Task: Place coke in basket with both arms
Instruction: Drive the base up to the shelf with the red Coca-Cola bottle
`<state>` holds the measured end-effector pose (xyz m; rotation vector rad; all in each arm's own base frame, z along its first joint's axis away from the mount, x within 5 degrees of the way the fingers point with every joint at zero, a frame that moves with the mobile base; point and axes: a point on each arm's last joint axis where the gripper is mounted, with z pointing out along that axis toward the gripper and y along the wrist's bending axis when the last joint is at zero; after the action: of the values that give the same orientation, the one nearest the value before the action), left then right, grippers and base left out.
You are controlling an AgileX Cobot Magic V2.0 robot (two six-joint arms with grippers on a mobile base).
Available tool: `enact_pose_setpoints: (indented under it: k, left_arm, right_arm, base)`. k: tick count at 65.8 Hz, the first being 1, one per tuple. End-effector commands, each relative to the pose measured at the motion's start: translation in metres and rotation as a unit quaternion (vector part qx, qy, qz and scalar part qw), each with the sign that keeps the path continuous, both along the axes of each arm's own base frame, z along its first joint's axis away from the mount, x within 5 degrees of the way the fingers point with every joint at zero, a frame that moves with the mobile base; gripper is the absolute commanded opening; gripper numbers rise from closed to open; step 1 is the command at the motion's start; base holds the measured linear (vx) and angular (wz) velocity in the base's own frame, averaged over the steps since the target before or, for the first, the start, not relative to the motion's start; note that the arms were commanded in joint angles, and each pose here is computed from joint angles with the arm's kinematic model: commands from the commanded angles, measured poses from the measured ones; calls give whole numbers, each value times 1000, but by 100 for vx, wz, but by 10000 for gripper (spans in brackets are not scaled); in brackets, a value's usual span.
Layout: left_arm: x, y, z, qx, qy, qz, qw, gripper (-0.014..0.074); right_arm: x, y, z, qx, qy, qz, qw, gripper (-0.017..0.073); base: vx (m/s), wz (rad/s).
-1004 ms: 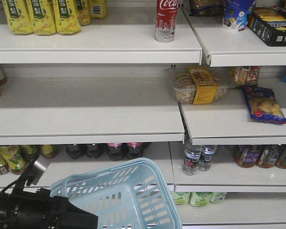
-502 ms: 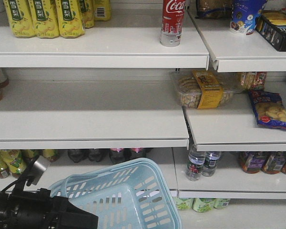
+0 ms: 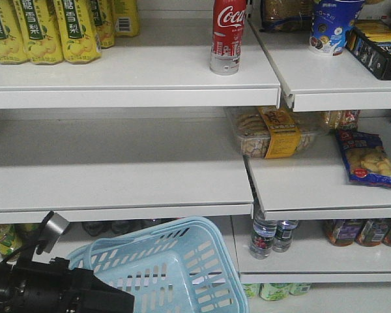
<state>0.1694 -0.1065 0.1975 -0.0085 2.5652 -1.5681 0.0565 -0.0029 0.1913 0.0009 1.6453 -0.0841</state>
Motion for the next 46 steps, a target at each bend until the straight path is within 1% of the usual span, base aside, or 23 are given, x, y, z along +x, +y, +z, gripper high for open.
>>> enact_pose_setpoints:
  k: [1,46]
  left_arm:
    - [1,-5,16,-48,-15,-3,999,-7]
    - [1,-5,16,-48,-15,-3,999,-7]
  right_arm:
    - [0,-1,5,-6,-39,-4,999,-10]
    - [0,-1,5,-6,-39,-4,999,-10]
  base:
    - [9,-6]
    - [7,-1]
